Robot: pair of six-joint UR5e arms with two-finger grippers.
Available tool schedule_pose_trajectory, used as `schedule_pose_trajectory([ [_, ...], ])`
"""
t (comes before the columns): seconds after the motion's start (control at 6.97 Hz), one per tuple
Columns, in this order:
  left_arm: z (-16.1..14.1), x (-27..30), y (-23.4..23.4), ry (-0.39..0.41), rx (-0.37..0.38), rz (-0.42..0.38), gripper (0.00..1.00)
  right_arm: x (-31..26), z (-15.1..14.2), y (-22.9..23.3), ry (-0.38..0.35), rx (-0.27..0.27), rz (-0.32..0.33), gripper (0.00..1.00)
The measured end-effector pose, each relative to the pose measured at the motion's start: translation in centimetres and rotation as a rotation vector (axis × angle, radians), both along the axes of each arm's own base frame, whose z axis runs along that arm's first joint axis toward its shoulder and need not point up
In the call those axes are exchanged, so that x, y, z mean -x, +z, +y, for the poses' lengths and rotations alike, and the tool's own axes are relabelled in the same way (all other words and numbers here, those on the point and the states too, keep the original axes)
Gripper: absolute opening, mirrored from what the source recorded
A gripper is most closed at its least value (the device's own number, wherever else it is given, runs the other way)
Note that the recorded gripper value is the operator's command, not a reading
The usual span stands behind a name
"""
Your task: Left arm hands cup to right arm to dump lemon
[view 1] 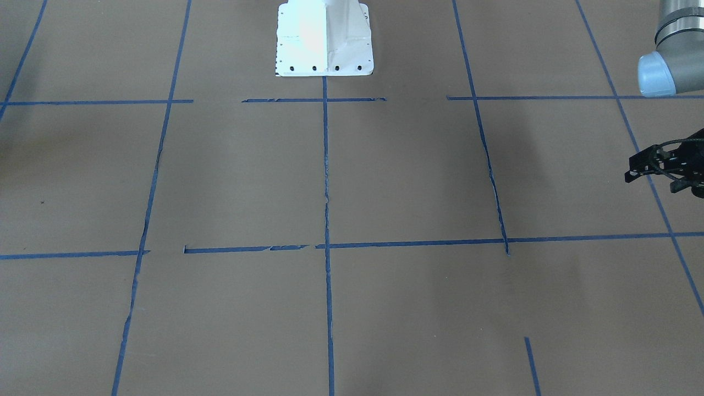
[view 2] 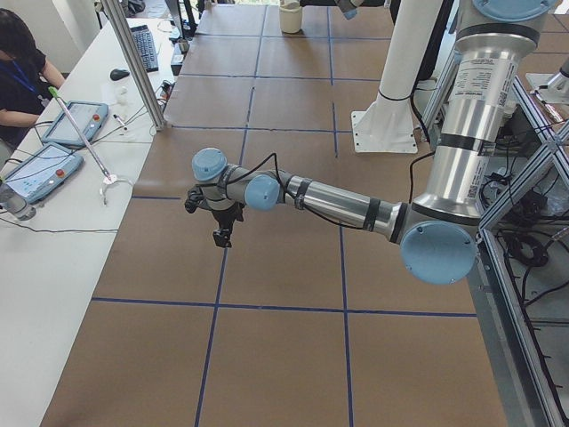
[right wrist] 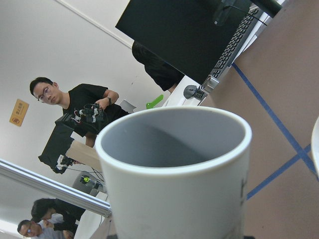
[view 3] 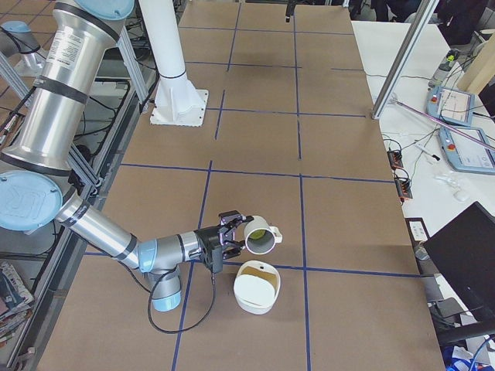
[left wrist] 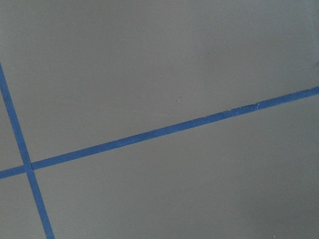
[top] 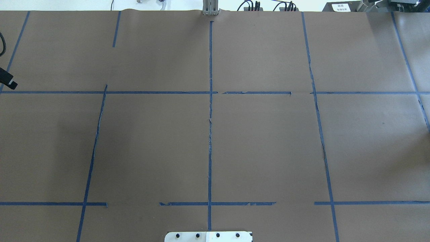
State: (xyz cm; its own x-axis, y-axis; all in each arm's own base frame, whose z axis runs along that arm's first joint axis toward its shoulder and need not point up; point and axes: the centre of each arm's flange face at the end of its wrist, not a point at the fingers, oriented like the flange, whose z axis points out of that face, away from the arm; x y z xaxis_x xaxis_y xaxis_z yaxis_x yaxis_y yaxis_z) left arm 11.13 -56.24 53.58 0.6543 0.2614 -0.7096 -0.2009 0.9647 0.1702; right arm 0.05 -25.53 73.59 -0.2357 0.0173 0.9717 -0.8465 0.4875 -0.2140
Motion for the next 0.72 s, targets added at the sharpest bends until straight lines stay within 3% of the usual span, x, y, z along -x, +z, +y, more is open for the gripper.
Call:
schedule_pose_trajectory([
  [0.43,0.0,0.1,-0.3,-0.001,-0.005,0.002,1.00,-0.7,-1.2,-0.5,0.016,0.122,-0.314,0.04],
  [0.72,0.1,0.1,-0.4,-0.002,-0.008,0.003,1.00,-1.3,-2.1,-1.3,0.028,0.162,-0.537,0.07],
])
